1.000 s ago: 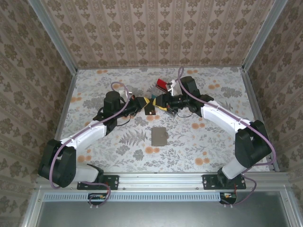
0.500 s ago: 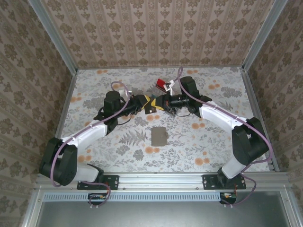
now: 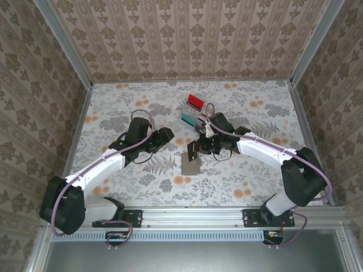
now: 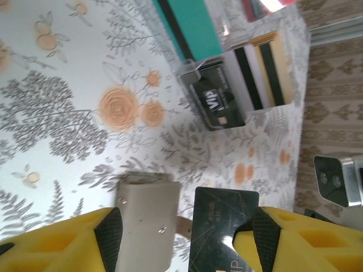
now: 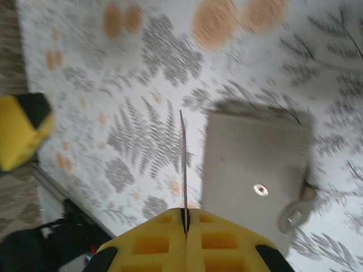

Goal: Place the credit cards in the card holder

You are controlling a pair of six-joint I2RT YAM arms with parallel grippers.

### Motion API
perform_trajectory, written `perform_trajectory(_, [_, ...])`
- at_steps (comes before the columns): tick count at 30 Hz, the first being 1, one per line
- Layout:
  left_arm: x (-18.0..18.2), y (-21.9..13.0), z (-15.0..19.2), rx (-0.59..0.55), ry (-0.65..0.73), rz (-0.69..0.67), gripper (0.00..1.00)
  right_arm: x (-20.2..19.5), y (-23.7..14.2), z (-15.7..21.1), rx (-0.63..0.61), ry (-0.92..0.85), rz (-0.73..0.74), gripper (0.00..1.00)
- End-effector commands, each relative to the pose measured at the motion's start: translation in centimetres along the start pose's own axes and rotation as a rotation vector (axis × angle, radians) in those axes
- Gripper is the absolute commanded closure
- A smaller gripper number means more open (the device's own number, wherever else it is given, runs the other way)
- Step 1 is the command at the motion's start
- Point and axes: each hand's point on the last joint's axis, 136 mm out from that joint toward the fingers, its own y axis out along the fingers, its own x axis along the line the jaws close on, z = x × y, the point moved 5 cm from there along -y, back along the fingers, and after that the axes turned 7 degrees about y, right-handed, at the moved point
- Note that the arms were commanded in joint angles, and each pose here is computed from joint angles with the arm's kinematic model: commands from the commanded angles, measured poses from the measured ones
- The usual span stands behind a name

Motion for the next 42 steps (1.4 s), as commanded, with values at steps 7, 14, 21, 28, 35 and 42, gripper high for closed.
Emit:
perform_trajectory(7, [0.7, 0.8, 2.6, 0.102, 0.144, -0.198, 0.32, -5.1, 0.2, 0.6, -0.069, 0.007, 0.276, 0.99])
perform_trajectory(14, [-0.1, 2.6, 3.7, 0.195, 0.236, -0.29, 0.31, -7.2, -0.2, 1.2, -0.067, 0.017, 0.341, 0.99])
perform_trajectory(21, [-1.4, 4.6, 4.3, 0.262, 0.307, -0.333, 0.3, -8.2, -1.0, 1.1, -0.067, 0.041, 0.317, 0.98])
perform_trajectory(28, [-2.5, 6.4, 4.9, 0.305, 0.35, -0.345, 0.29, -7.6, -2.1, 1.3, -0.071, 0.04, 0.269, 0.96])
perform_trajectory(35, [-3.2, 7.5, 5.6, 0.337, 0.371, -0.345, 0.29, -8.6, -2.8, 1.3, -0.09, 0.055, 0.315, 0.96])
perform_trajectory(42, [-3.0, 8.2, 6.0, 0.356, 0.377, -0.364, 0.3, -10.1, -2.8, 1.6, -0.085, 0.063, 0.395, 0.96])
